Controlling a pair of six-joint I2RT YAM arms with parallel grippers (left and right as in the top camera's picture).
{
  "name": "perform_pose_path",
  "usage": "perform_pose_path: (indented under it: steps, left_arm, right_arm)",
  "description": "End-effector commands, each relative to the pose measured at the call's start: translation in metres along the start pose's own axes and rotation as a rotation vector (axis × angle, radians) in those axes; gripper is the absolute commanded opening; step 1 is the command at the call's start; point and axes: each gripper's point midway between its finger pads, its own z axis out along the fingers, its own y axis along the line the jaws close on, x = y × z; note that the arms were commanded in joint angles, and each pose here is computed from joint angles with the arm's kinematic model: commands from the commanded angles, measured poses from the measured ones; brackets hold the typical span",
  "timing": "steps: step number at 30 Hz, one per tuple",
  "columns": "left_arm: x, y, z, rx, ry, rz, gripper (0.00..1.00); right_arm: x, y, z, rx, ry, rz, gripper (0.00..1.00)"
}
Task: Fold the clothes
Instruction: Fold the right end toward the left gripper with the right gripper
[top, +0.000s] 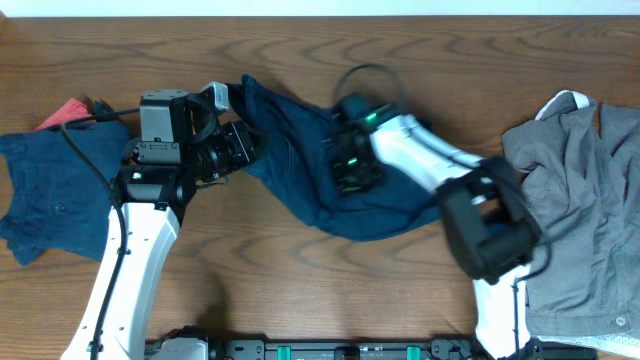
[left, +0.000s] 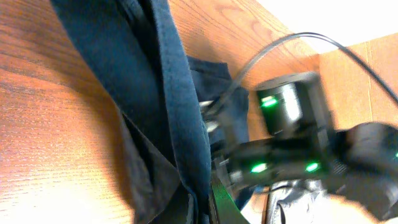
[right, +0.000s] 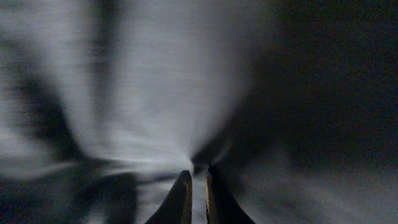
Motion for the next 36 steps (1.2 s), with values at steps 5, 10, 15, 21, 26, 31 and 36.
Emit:
perform_pose_path:
  steps: [5,10,15,21,26,31,36]
  left_arm:
    - [-0.002,-0.009,-0.005,0.023,-0.016,0.055,0.06]
    - [-0.003,-0.009,-0.005,0.023,-0.018,0.068,0.06]
    - [-0.002,-0.01,-0.005,0.025,-0.016,0.068,0.06]
    - [0.016,-0.037,0.007,0.081,0.029,0.139,0.06]
    - [0.022,-0.07,0.019,0.131,0.006,0.198,0.06]
    - [0.035,-0.082,0.034,0.09,-0.007,0.241,0.06]
    - [0.049,-0.085,0.057,0.067,0.024,0.27,0.06]
  right_arm:
    - [0.012,-0.108,-0.044,0.366,-0.007,0.163,0.08]
    - [0.025,-0.143,-0.04,0.418,0.014,0.249,0.08]
    - [0.04,-0.162,-0.022,0.434,0.034,0.277,0.08]
    - [0.036,-0.112,0.016,0.191,0.017,0.207,0.08]
    - [0.035,-0.071,0.031,0.156,0.002,0.147,0.09]
    - [0.039,-0.043,0.042,0.153,-0.005,0.126,0.09]
    - [0.045,-0.031,0.047,0.158,0.003,0.111,0.09]
